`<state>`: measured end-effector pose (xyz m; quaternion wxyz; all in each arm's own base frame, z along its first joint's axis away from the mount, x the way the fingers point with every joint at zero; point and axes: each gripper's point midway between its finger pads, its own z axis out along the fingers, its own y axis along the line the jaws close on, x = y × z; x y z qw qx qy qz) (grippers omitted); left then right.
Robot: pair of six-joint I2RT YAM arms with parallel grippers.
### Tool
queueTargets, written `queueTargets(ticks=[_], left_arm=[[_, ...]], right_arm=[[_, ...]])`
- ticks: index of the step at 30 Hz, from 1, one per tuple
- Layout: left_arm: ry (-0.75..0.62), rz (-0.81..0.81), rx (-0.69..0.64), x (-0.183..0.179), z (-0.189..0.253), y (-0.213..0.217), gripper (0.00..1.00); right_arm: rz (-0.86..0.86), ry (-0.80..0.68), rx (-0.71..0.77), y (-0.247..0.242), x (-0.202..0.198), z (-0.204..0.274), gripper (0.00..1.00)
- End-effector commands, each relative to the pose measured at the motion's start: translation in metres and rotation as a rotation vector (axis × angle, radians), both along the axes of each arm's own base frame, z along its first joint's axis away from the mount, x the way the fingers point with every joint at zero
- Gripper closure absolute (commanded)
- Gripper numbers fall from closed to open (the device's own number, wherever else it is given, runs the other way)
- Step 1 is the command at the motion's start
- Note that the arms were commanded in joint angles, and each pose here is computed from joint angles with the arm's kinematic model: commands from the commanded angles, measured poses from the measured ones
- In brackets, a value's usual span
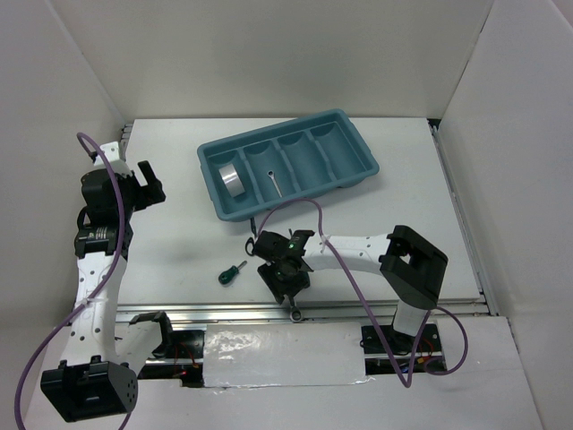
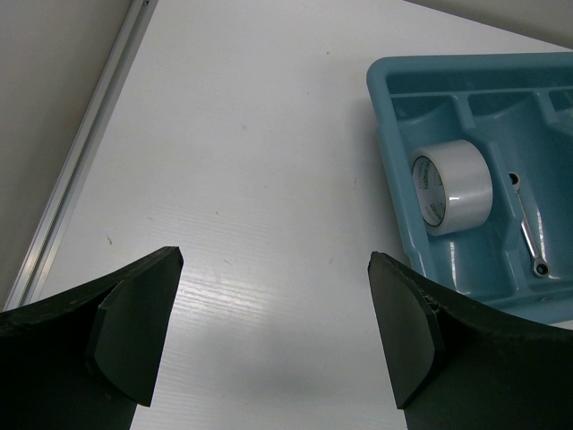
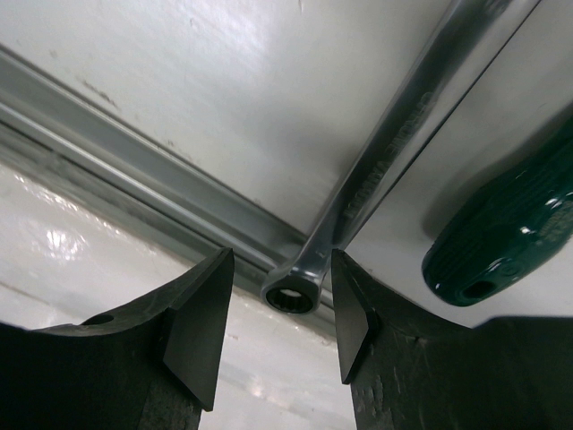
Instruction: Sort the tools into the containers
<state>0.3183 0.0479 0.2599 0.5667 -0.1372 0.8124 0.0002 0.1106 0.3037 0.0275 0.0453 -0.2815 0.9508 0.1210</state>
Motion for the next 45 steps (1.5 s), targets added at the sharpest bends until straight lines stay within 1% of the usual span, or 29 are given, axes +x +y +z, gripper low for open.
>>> queueTargets(ticks=[1, 2, 4, 5, 6, 9, 10, 12, 16, 21, 24, 27, 32, 39, 45], left_arm=[[-0.041, 0.005, -0.014, 0.005, 0.005, 0.002, 0.01], [-0.038, 0.004, -0.015, 0.004, 0.004, 0.001, 0.01], [-0.033, 0.005, -0.015, 0.006, 0.003, 0.002, 0.01], [-0.034, 0.005, -0.012, 0.005, 0.005, 0.003, 0.01], [-0.032, 0.003, -0.011, 0.006, 0.005, 0.003, 0.01], [-0.035, 0.003, -0.011, 0.008, 0.006, 0.003, 0.01], [-0.034, 0.004, -0.012, 0.008, 0.006, 0.003, 0.01], [-0.031, 0.004, -0.014, 0.009, 0.005, 0.003, 0.01], [-0.031, 0.004, -0.013, 0.009, 0.005, 0.003, 0.01], [-0.032, 0.006, -0.010, 0.010, 0.004, 0.004, 0.01], [-0.028, -0.009, -0.024, 0.011, 0.000, 0.001, 0.01], [-0.025, -0.010, -0.030, 0.012, -0.002, 0.000, 0.01], [-0.029, -0.016, -0.032, 0.014, 0.001, 0.000, 0.01], [-0.024, -0.011, -0.018, 0.013, 0.001, 0.002, 0.01], [-0.028, -0.006, -0.012, 0.011, 0.001, 0.003, 0.01]], right_arm=[[-0.040, -0.129, 0.059, 0.019, 0.028, 0.022, 0.44], [-0.044, -0.124, 0.046, 0.020, 0.030, 0.019, 0.45], [-0.079, -0.160, 0.021, 0.019, 0.046, 0.021, 0.44], [-0.082, -0.150, -0.015, 0.015, 0.049, 0.015, 0.44], [-0.098, -0.156, -0.015, 0.018, 0.058, 0.017, 0.45], [-0.114, -0.118, -0.059, 0.015, 0.065, 0.006, 0.48], [-0.125, -0.112, -0.095, 0.010, 0.069, -0.005, 0.49], [-0.140, -0.118, -0.126, 0.006, 0.075, -0.009, 0.51], [-0.188, -0.120, -0.168, -0.004, 0.091, -0.015, 0.52], [-0.181, -0.117, -0.114, -0.008, 0.089, 0.000, 0.52], [-0.169, -0.159, -0.071, -0.006, 0.090, 0.016, 0.52], [-0.156, -0.184, -0.064, -0.009, 0.089, 0.020, 0.51], [-0.146, -0.185, -0.078, -0.014, 0.086, 0.013, 0.51], [-0.154, -0.111, -0.121, -0.015, 0.085, -0.006, 0.52], [-0.159, -0.084, -0.152, -0.016, 0.087, -0.019, 0.54]])
